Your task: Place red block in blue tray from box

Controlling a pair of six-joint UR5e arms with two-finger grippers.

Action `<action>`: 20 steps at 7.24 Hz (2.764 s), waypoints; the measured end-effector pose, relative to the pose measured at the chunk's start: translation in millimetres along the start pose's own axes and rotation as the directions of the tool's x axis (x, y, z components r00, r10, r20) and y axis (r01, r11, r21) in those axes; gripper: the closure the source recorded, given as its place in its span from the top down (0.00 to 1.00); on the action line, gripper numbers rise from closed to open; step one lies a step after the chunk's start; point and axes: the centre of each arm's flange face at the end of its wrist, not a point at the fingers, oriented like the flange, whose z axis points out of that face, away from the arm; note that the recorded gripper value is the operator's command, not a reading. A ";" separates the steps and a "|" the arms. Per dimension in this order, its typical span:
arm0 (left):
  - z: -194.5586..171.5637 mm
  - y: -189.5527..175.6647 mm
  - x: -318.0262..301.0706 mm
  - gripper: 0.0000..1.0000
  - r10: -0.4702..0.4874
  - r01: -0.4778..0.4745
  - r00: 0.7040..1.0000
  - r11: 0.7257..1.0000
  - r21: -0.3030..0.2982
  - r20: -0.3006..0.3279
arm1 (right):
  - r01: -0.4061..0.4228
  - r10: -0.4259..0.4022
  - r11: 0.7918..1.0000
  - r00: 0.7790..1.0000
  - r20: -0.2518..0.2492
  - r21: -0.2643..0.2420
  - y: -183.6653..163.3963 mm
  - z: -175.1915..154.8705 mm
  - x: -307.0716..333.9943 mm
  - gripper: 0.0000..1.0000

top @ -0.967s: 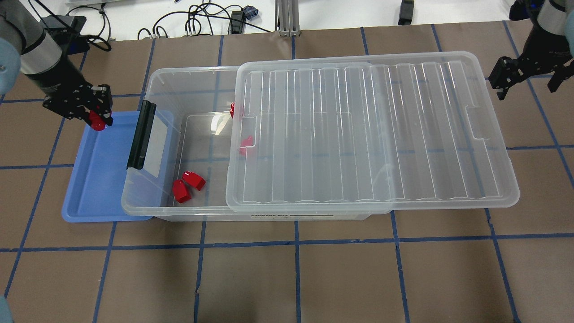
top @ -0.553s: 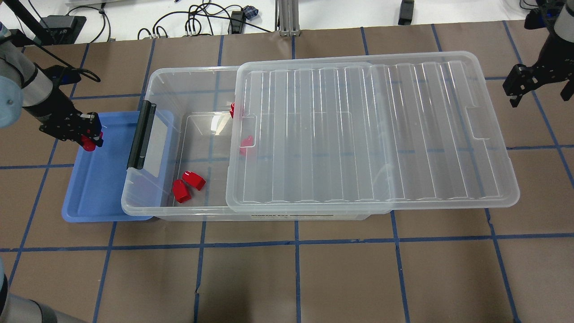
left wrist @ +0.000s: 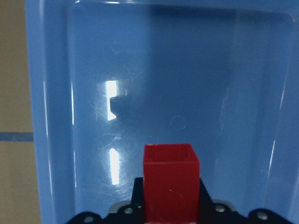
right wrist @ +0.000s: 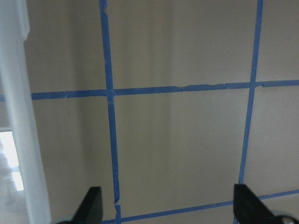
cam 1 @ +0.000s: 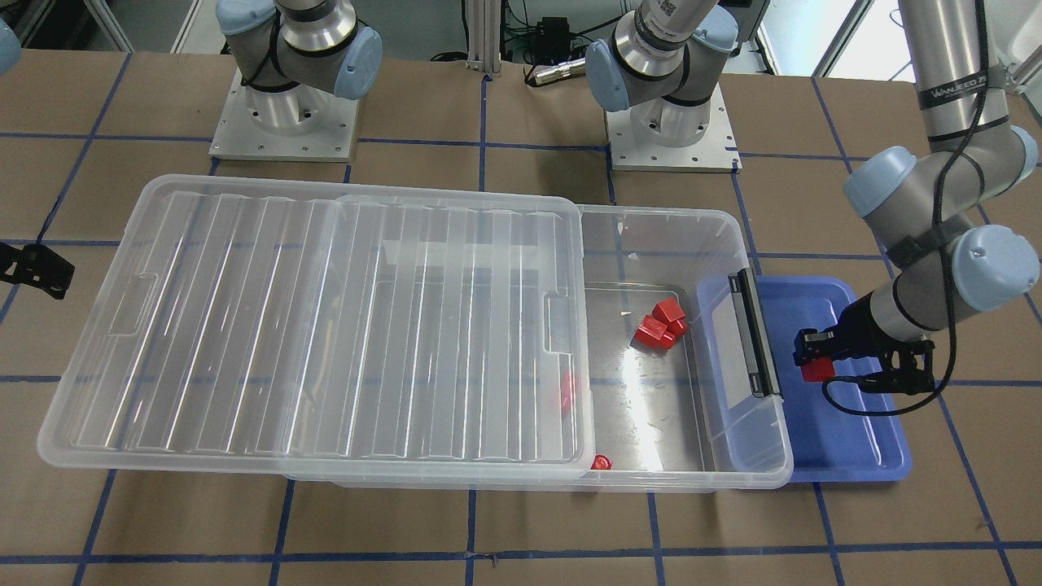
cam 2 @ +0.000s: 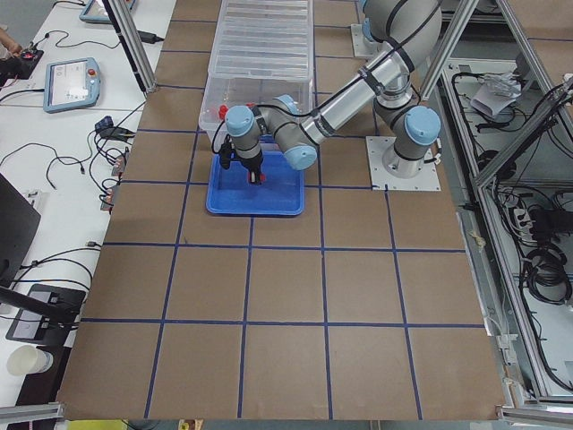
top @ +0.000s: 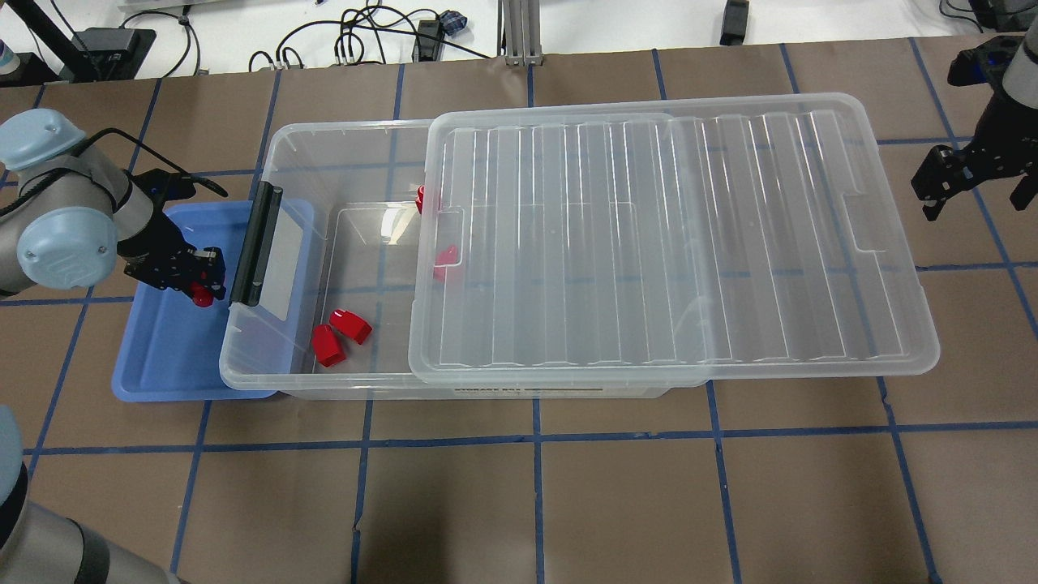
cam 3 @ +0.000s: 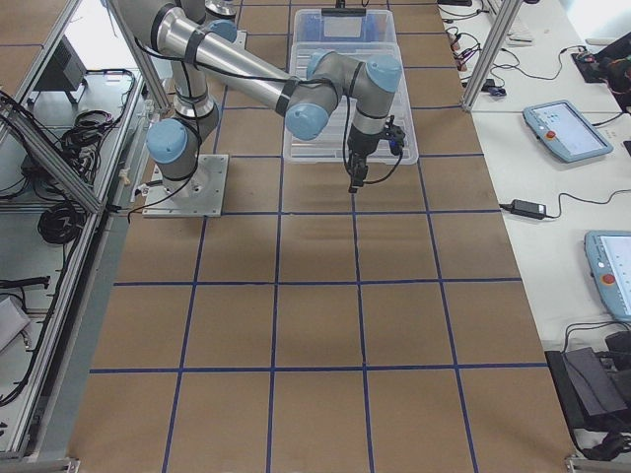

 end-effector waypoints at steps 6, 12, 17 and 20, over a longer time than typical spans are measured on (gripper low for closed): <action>-152.9 1.6 30.7 1.00 -0.027 0.027 1.000 1.000 -0.005 0.006 | 0.017 -0.016 1.000 0.998 0.066 -0.006 2.3 13.7 -19.6 1.00; -310.6 91.8 254.0 1.00 -0.043 0.030 0.994 0.992 0.124 0.102 | 0.083 -0.084 0.996 0.994 0.075 0.020 -6.3 1.4 -101.4 1.00; -325.3 110.6 279.8 1.00 -0.002 -0.018 0.996 0.977 0.211 0.095 | 0.101 -0.105 0.993 0.992 0.066 0.055 -4.2 -12.2 -175.3 1.00; -301.3 95.2 264.2 1.00 0.013 -0.036 0.995 0.970 0.242 0.098 | 0.129 -0.134 0.989 0.988 0.075 0.070 -1.9 -16.0 -196.5 1.00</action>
